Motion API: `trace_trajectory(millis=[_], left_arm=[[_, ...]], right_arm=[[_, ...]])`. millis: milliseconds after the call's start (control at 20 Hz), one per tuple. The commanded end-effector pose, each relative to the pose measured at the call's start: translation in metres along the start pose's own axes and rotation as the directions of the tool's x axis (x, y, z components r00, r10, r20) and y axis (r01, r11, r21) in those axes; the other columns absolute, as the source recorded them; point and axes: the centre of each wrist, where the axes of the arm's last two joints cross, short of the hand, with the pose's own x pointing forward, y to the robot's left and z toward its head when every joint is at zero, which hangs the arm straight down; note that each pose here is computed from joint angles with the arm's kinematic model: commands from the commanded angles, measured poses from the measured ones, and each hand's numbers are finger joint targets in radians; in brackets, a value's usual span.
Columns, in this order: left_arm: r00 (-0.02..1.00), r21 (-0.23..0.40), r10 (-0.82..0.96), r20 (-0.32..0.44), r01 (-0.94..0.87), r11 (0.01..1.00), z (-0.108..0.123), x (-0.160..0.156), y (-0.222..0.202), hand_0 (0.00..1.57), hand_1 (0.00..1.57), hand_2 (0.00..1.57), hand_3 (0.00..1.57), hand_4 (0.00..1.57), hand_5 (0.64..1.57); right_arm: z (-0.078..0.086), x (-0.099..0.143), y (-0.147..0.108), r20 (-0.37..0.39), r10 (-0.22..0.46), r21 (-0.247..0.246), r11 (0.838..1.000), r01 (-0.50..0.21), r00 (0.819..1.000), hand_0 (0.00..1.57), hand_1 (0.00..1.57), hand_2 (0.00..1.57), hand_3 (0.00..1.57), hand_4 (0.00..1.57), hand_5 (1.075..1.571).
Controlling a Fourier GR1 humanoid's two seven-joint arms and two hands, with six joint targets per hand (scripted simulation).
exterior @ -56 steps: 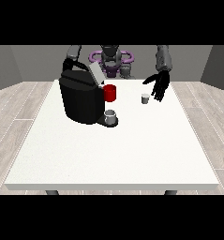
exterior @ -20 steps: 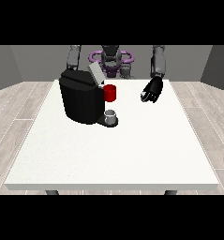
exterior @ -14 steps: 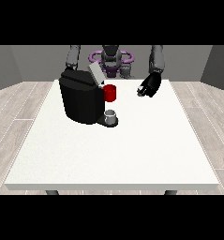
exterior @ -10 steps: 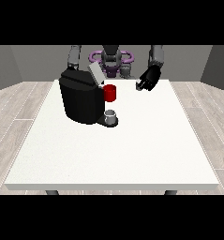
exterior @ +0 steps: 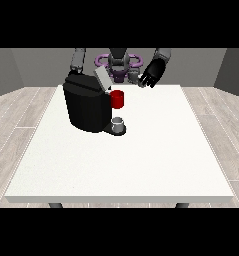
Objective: Insert the coffee pod into the coffee machine and close the lid
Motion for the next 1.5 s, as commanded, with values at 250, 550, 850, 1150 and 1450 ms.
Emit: trace_trajectory(millis=[250,550,850,1150,1450], left_arm=[[0.998,0.088,0.055,0.021,-0.057,0.995,0.0,0.025,0.07,0.96,0.96,1.16,1.36,0.52,1.571],[0.998,0.212,0.056,-0.006,-0.053,0.976,0.014,0.029,0.129,1.26,1.26,1.29,1.27,0.49,1.571],[0.999,0.264,0.032,-0.028,-0.024,0.964,0.013,0.053,0.155,1.25,1.25,1.3,1.25,0.48,1.571],[1.0,0.283,0.026,-0.01,-0.022,0.959,0.017,0.04,0.156,1.26,1.26,1.3,1.24,0.49,1.571],[1.0,0.267,0.005,-0.002,-0.004,0.964,0.017,0.043,0.163,1.17,1.17,1.24,1.22,0.46,1.571]], right_arm=[[-0.005,0.02,-0.009,0.084,-0.048,0.063,0.997,0.043,0.995,0.0,0.0,0.0,0.0,0.0,1.571],[-0.007,0.063,0.023,0.197,-0.03,0.075,0.997,0.015,0.98,0.0,0.0,0.0,0.0,0.0,1.571],[-0.018,0.094,0.014,0.276,-0.024,0.052,0.999,0.01,0.961,0.0,0.0,0.0,0.0,0.0,1.571],[-0.023,0.101,-0.004,0.295,-0.03,0.013,1.0,0.027,0.955,0.0,0.0,0.0,0.0,0.19,1.571],[-0.032,0.123,-0.022,0.287,-0.04,0.017,0.999,0.037,0.957,0.0,0.0,0.0,0.0,0.15,1.571]])
